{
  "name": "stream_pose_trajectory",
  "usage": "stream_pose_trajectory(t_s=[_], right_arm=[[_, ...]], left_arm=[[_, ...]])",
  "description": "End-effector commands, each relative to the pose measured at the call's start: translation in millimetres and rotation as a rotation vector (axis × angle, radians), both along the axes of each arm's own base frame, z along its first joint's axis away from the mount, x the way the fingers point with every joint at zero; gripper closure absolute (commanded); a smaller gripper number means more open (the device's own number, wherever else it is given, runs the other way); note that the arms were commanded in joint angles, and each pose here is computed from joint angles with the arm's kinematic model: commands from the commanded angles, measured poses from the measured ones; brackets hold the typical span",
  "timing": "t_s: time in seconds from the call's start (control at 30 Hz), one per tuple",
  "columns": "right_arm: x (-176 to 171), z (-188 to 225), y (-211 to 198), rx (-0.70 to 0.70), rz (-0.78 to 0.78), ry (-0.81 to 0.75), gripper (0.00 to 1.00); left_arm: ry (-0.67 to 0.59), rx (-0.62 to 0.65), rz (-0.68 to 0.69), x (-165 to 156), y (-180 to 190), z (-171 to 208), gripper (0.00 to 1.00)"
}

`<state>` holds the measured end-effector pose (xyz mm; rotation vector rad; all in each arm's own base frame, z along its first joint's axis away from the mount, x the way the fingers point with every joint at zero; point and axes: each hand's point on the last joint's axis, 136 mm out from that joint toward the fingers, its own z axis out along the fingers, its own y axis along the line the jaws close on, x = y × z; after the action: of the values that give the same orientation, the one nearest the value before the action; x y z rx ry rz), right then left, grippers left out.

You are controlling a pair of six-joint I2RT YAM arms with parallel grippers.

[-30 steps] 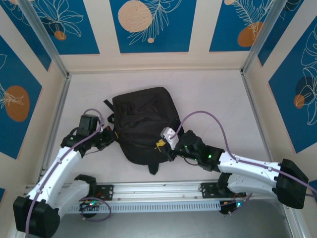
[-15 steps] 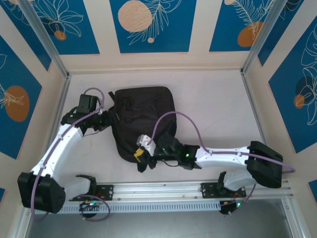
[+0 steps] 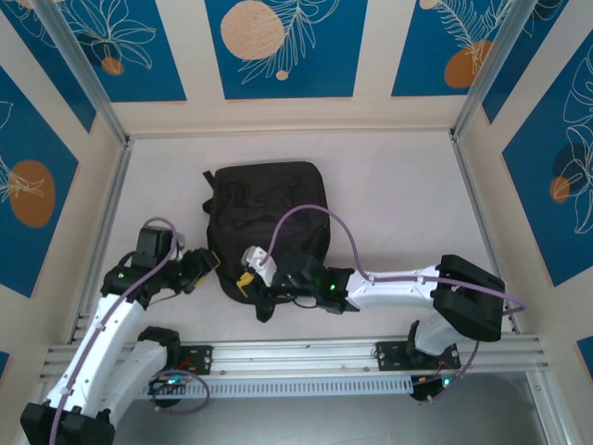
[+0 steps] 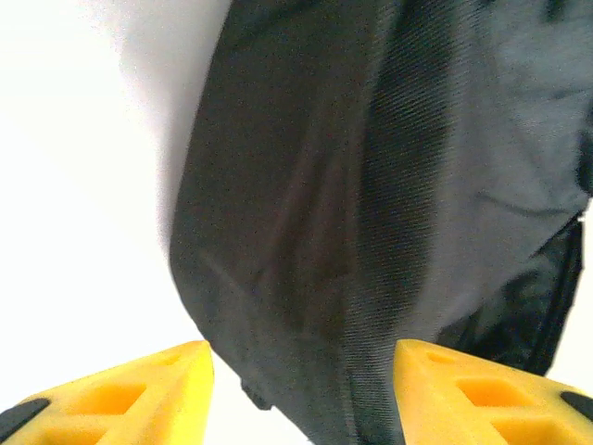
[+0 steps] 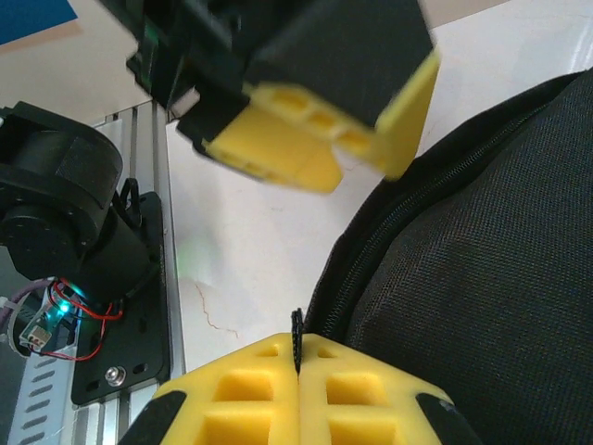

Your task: Pack books, pencil case, and school supplies into a backpack

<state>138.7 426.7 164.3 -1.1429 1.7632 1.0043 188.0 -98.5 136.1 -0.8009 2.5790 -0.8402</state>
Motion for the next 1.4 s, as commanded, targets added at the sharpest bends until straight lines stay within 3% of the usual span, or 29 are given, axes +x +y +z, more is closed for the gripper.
stream_pose_trajectory(t_s=[0.0, 0.23, 0.43, 0.6, 0.97, 1.2, 1.37], right_arm=[[-1.2, 20.5, 6.6, 0.07, 0.001, -0.009, 1.0], [-8.5, 13.9, -9.9, 0.047, -0.004, 0.001, 1.0], [-19.2, 2.3, -30.2, -0.01, 0.023, 0.003, 1.0], [-24.8, -5.2, -51.2, -0.065, 0.03, -0.014, 1.0], [-27.2, -0.3, -80.0, -0.047, 0.043, -0.03, 1.0], [-23.7, 0.4, -44.6, -0.047, 0.096, -0.004, 1.0], [-12.6, 5.2, 0.7, -0.029, 0.105, -0.009, 1.0]], left_arm=[[0.017, -0.054, 0.007, -2.0, -7.9, 4.2, 0.47], [0.033, -0.053, -0.042, 7.1, -20.0, -8.0, 0.49], [0.07, -0.045, -0.03, 17.9, -23.1, -23.3, 0.71], [0.023, 0.052, -0.021, 24.8, -9.2, -10.8, 0.99], [-0.025, 0.169, -0.001, 35.7, 13.3, 5.6, 1.0], [-0.065, 0.301, -0.015, 64.6, 42.0, 33.0, 1.0], [-0.061, 0.27, 0.052, 90.5, 57.9, 42.6, 1.0]])
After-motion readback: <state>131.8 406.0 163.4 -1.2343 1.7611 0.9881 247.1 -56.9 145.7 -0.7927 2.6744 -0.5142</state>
